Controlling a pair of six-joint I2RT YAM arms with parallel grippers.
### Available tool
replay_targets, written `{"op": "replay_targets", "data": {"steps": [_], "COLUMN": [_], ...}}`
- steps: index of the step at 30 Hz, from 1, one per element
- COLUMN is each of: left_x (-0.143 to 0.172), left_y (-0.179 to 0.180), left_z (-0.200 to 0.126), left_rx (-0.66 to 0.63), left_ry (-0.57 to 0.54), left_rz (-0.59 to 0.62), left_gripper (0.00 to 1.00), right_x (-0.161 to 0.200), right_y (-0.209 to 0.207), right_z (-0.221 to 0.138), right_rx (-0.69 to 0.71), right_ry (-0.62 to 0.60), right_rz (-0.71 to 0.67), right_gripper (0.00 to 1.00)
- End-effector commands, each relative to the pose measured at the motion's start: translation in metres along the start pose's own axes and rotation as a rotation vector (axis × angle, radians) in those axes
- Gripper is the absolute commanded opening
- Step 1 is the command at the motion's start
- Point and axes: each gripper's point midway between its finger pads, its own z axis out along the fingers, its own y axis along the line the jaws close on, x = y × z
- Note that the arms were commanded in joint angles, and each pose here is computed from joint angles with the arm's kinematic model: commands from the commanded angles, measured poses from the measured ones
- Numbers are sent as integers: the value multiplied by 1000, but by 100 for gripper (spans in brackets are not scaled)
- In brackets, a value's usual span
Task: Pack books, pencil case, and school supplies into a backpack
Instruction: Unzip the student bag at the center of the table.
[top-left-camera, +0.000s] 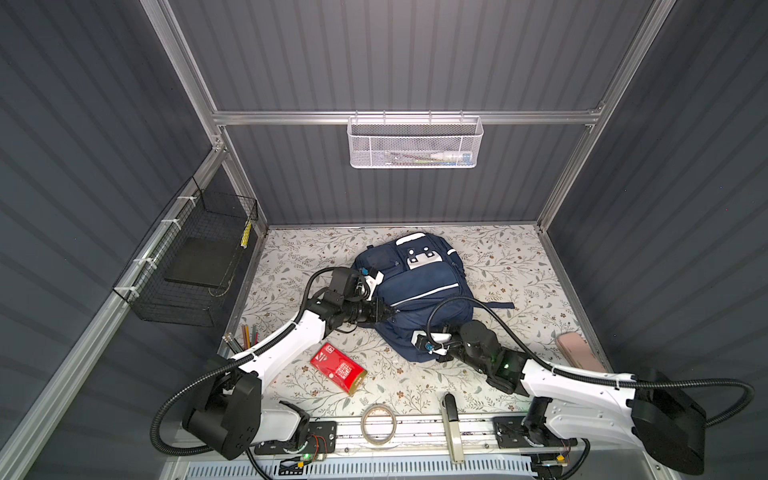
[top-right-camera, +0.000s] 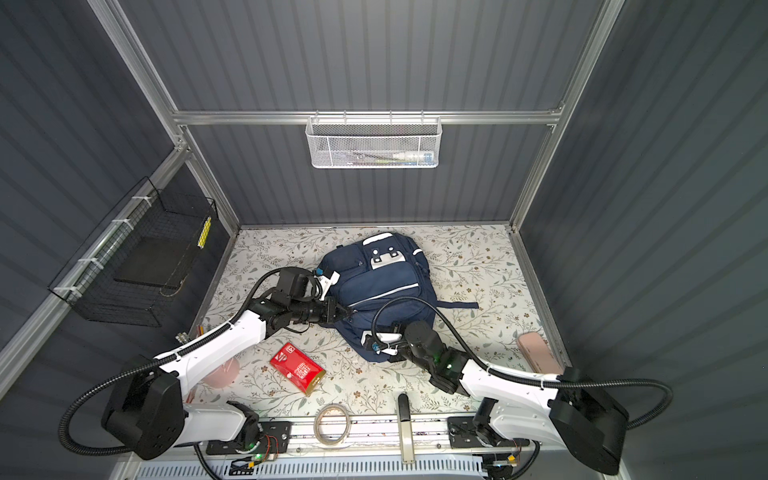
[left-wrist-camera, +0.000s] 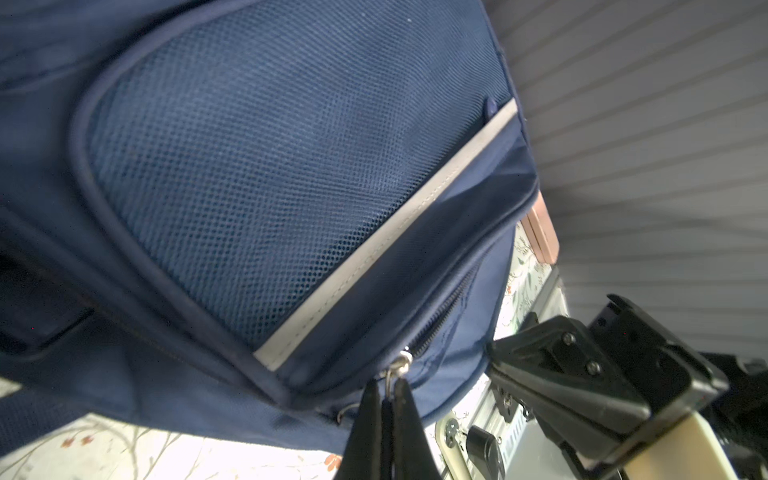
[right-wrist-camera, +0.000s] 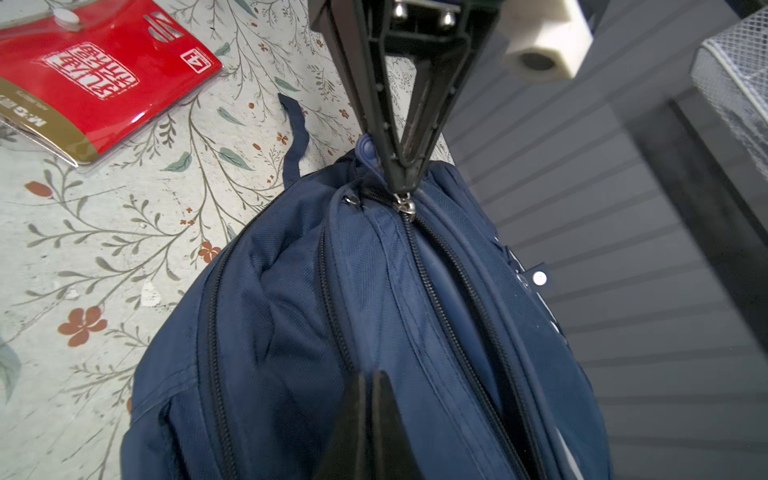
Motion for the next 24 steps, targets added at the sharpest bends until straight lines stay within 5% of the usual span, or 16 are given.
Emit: {"op": "replay_targets", "data": {"steps": [1, 3, 6, 13, 24], "left_x": [-62, -57, -41, -29, -25], "left_y": [49, 25, -1, -18, -21], "left_z": [-31, -31, -18, -11, -21], "left_rx": [-218, -140, -106, -66, -87], "left_ry": [-263, -249, -201, -187, -175], "left_rz": [42, 67, 106, 106, 127], "left_gripper": [0, 0, 0, 0, 0], "right_x": [43, 33, 5, -20, -9], "right_y": [12, -1, -13, -52, -61], "right_z": [-11, -12, -19, -13, 49], "right_rx": [-20, 21, 30, 126, -26], "right_ry": [149, 128, 16, 0, 138], "right_rz": [37, 88, 152, 108, -21], "right_gripper": [0, 21, 40, 52, 52]}}
